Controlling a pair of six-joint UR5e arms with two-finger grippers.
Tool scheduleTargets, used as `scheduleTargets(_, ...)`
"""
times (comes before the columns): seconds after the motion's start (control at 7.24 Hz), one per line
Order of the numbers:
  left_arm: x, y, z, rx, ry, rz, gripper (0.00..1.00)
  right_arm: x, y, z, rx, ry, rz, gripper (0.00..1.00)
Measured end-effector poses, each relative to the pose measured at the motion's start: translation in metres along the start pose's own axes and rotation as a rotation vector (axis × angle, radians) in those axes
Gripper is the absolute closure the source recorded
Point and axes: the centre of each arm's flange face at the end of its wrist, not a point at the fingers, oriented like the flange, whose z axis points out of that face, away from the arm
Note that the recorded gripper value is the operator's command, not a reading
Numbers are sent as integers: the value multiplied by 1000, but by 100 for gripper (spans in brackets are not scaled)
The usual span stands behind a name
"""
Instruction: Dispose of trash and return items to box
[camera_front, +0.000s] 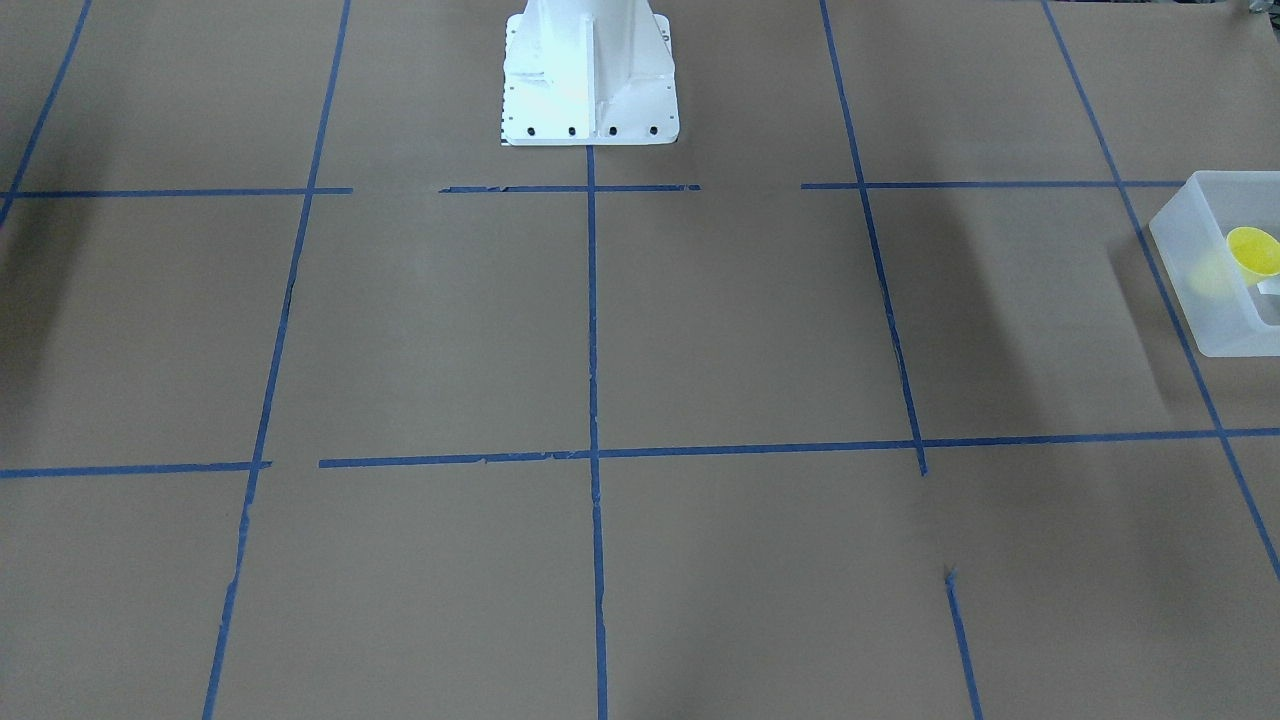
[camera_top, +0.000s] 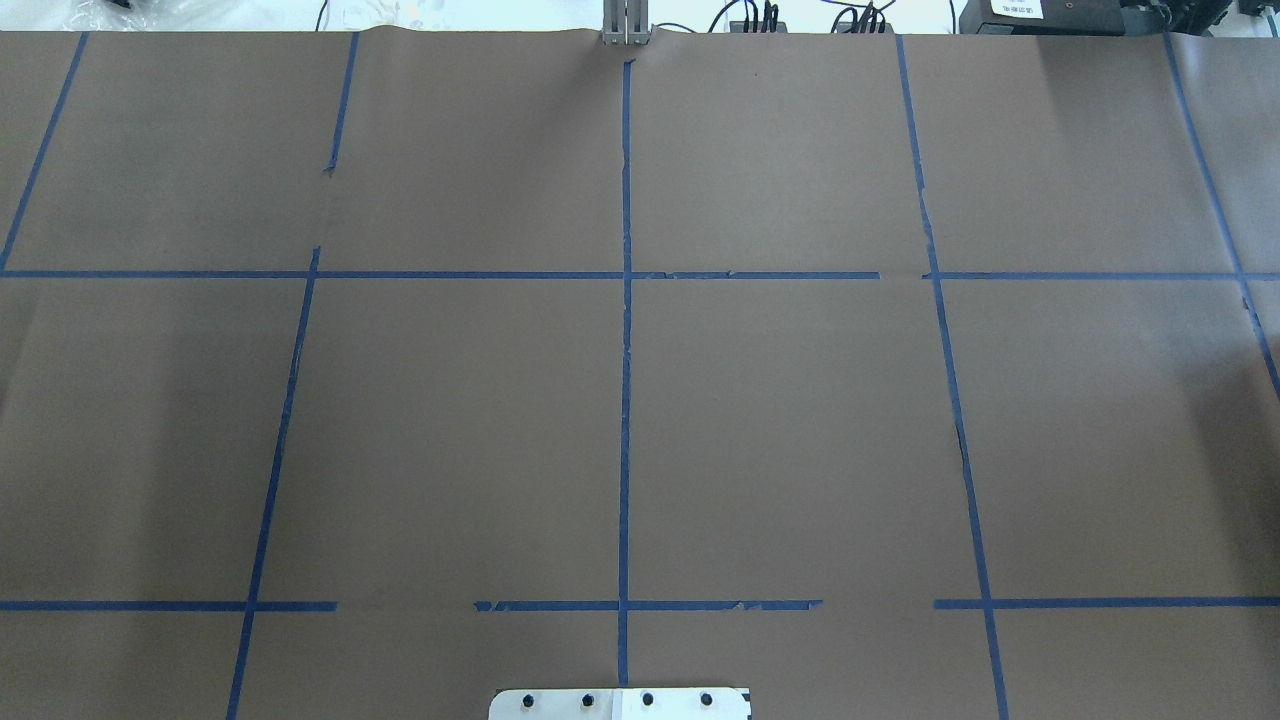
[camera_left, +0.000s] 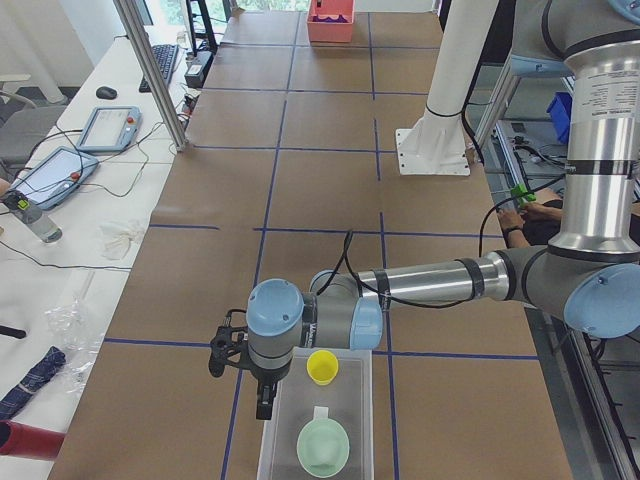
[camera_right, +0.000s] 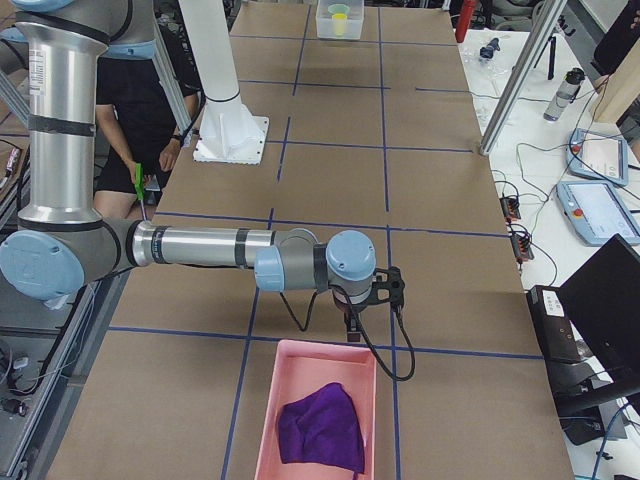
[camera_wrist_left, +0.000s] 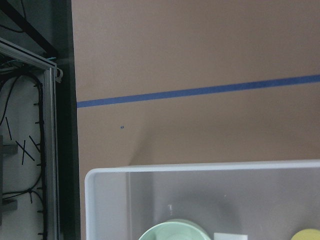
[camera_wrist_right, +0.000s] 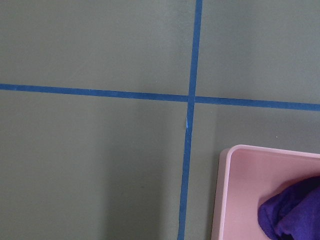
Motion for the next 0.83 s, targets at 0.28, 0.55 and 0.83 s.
scheduleTargets(0.28, 59, -11, -27, -28, 51, -13, 0, -1, -1, -1, 3, 0, -3, 0)
scheduleTargets(0.55, 99, -16, -34, -41, 63, -12, 0, -1, -1, -1, 3, 2, -3, 0)
scheduleTargets(0.83, 103, -15, -31, -51, 60, -16, 0, -1, -1, -1, 3, 5, -4, 0)
